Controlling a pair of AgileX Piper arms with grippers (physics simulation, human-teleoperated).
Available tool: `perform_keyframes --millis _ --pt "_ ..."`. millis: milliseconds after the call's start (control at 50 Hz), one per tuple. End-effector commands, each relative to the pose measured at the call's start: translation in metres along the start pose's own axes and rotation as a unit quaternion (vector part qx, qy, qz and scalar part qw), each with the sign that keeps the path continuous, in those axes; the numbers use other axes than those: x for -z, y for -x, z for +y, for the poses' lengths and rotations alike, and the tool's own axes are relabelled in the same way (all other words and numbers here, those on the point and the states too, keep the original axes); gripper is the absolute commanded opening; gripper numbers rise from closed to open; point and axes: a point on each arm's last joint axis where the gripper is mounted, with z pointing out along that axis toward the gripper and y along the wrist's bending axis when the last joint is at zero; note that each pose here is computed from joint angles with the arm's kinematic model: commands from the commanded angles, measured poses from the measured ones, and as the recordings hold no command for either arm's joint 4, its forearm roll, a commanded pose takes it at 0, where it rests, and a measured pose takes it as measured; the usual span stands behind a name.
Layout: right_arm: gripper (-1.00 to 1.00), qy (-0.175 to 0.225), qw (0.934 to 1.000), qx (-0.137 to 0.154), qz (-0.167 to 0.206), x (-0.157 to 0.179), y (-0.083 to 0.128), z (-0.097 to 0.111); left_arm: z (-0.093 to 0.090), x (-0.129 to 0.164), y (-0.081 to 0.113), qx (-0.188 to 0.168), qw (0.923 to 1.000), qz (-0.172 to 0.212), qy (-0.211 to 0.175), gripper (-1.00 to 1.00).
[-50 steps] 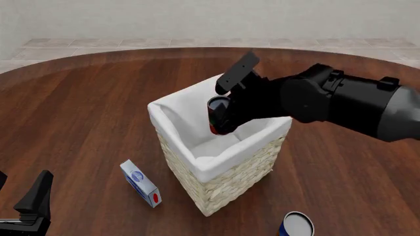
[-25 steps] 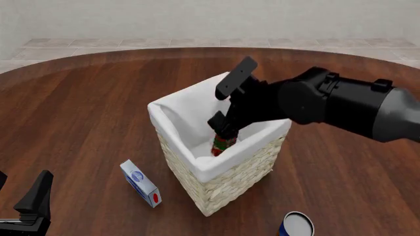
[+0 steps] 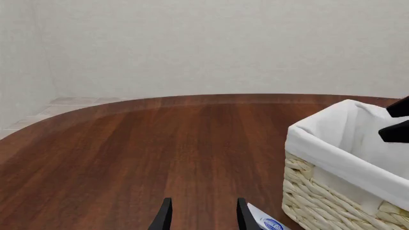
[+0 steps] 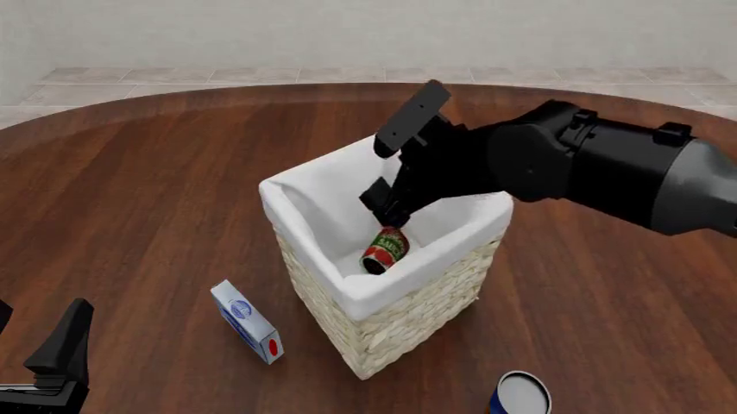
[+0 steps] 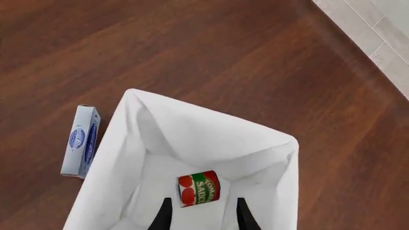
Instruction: Pick up the tomato sauce, and put it in the basket.
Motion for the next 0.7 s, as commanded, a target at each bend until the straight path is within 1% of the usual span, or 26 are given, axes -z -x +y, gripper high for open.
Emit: perform_keyframes --millis 20,160,360,700 --pt "1.00 -0.003 0.9999 0.007 -0.014 0.006 0.010 -0.002 0.000 0.000 0.000 0.000 1.0000 0.000 0.000 1.00" --pt "1.00 -0.009 0.9995 0.015 -0.028 0.014 0.020 -0.007 0.000 0.000 0.000 0.000 1.0000 0.000 0.000 1.00" --pt "1.00 -0.017 0.9985 0.021 -0.047 0.029 0.028 -0.010 0.000 0.000 0.000 0.000 1.0000 0.000 0.000 1.00" --pt "1.00 -0.019 0.9963 0.039 -0.075 0.050 0.038 -0.005 0.000 0.000 0.000 0.000 1.0000 0.000 0.000 1.00"
